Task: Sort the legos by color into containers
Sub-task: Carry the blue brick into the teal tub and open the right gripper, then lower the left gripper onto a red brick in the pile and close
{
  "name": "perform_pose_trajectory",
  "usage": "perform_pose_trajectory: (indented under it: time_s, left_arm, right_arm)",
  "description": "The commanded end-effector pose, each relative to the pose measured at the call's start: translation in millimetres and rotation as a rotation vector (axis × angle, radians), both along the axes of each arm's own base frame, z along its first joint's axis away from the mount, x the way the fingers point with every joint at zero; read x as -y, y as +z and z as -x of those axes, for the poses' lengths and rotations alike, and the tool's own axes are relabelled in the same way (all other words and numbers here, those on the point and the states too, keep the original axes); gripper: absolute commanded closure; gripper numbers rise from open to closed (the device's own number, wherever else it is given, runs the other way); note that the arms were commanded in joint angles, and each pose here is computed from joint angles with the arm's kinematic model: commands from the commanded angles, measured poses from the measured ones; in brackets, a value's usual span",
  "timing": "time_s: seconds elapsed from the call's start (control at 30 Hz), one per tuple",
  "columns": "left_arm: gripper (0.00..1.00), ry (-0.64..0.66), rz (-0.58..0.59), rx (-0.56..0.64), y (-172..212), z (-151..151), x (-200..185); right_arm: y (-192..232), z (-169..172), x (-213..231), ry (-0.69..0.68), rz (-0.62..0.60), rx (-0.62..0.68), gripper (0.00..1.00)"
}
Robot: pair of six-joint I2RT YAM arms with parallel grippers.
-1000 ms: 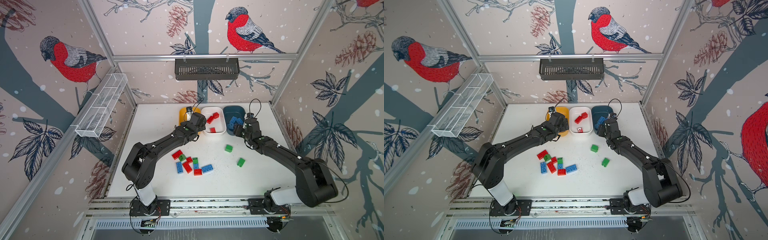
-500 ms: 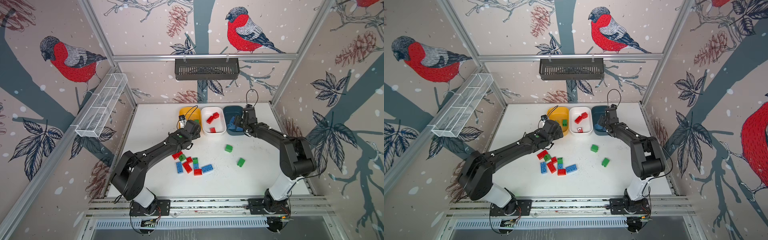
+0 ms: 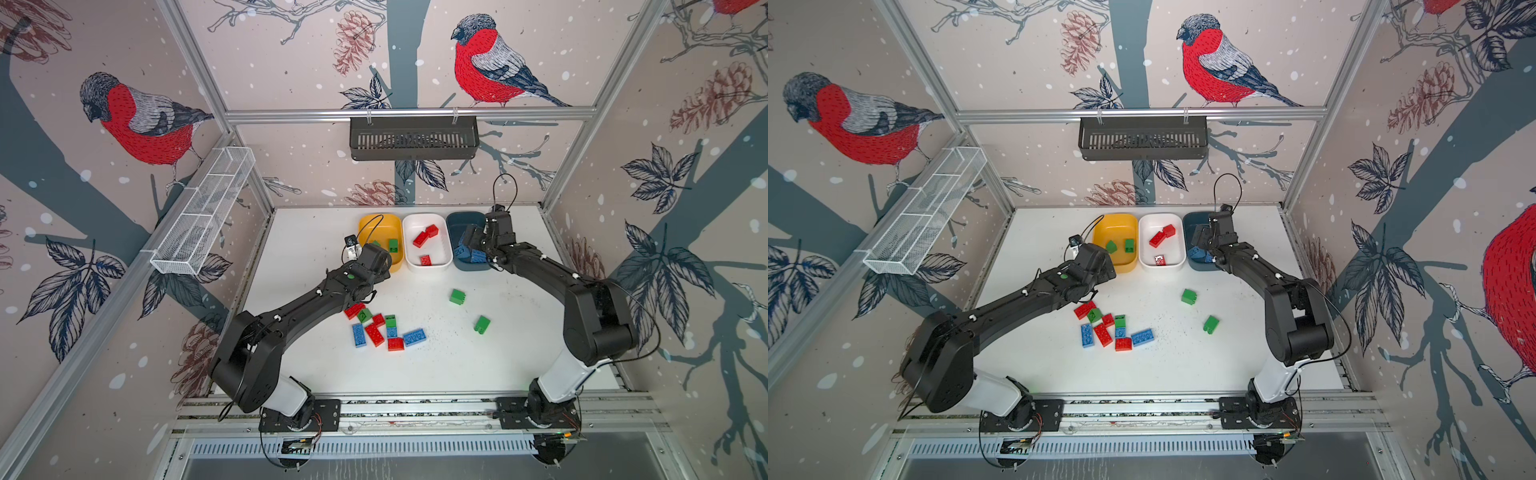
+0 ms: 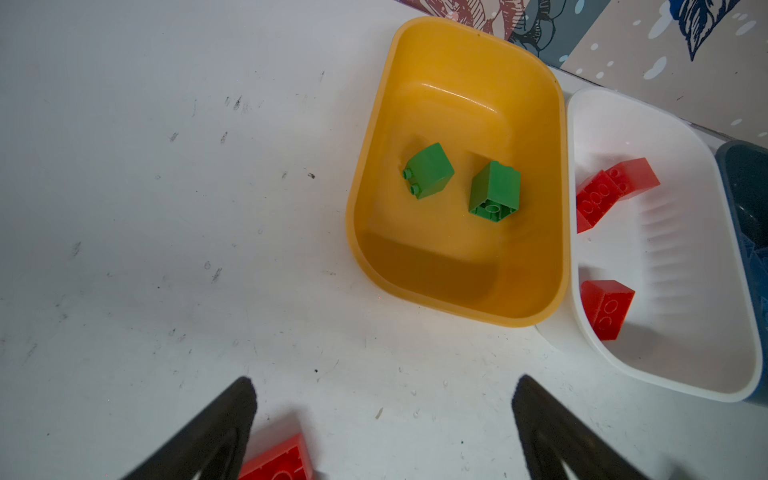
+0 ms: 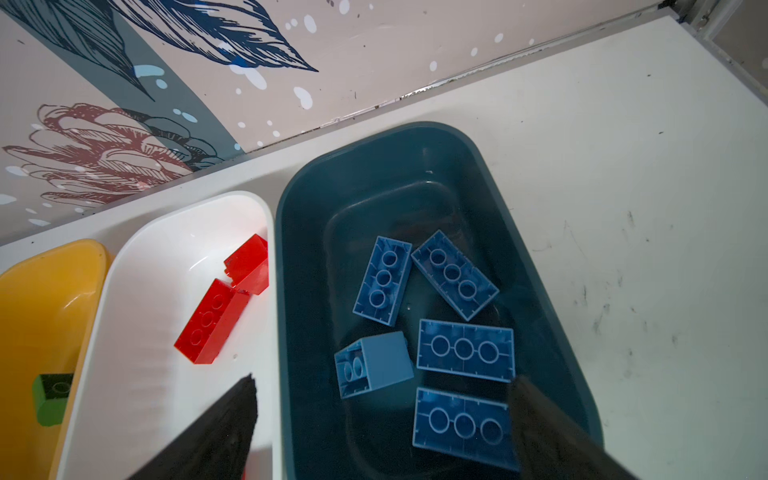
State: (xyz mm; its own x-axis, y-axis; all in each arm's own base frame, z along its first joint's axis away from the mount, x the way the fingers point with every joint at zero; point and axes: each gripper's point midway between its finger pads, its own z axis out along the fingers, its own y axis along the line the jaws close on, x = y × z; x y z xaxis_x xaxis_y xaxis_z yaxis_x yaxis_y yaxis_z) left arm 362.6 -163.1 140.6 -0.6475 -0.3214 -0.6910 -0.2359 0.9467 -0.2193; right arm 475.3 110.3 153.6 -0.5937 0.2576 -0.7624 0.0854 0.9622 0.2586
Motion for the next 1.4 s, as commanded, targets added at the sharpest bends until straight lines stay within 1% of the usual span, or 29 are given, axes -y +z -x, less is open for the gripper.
perform_pose_trajectory:
  time_s: [0.0, 0.2, 0.3, 0.4, 0.5, 0.6, 0.73, 0.9, 1.03, 1.17, 1.37]
  left_arm:
    - [0.03, 0.014, 0.011, 0.012, 3, -2, -2]
    - [0.03, 0.014, 0.018, -0.013, -4, -1, -2]
    - [0.03, 0.019, 0.005, -0.059, -13, 5, -5]
    - [0.03, 0.036, -0.033, -0.106, -24, 12, -14]
    - [0.03, 0.065, -0.085, -0.161, -38, 26, -29]
    - [0.03, 0.075, -0.092, -0.19, -41, 37, -35]
    - [0.03, 0.108, -0.102, -0.228, -47, 56, -50]
    - [0.04, 0.144, -0.075, -0.265, -53, 81, -65]
    - [0.04, 0.184, -0.044, -0.305, -59, 92, -78]
    - [0.04, 0.19, 0.003, -0.351, -68, 93, -81]
    - [0.07, 0.155, -0.021, -0.433, -82, 89, -72]
  right_arm:
    - [7, 10, 1, -0.015, 0.001, 0.015, 0.04]
    - [15, 38, -9, 0.009, -0.024, 0.032, 0.0]
    - [18, 51, -15, 0.024, -0.029, 0.039, 0.0]
    - [22, 60, -18, 0.023, -0.042, 0.055, 0.01]
    - [28, 64, -25, 0.033, -0.075, 0.079, 0.01]
    - [36, 70, -42, 0.067, -0.097, 0.114, 0.0]
    - [39, 80, -61, 0.108, -0.095, 0.142, 0.0]
    - [35, 82, -68, 0.12, -0.1, 0.14, 0.01]
    - [34, 80, -71, 0.127, -0.096, 0.139, 0.0]
    - [35, 76, -76, 0.137, -0.092, 0.137, 0.01]
    - [30, 73, -82, 0.143, -0.08, 0.119, 0.01]
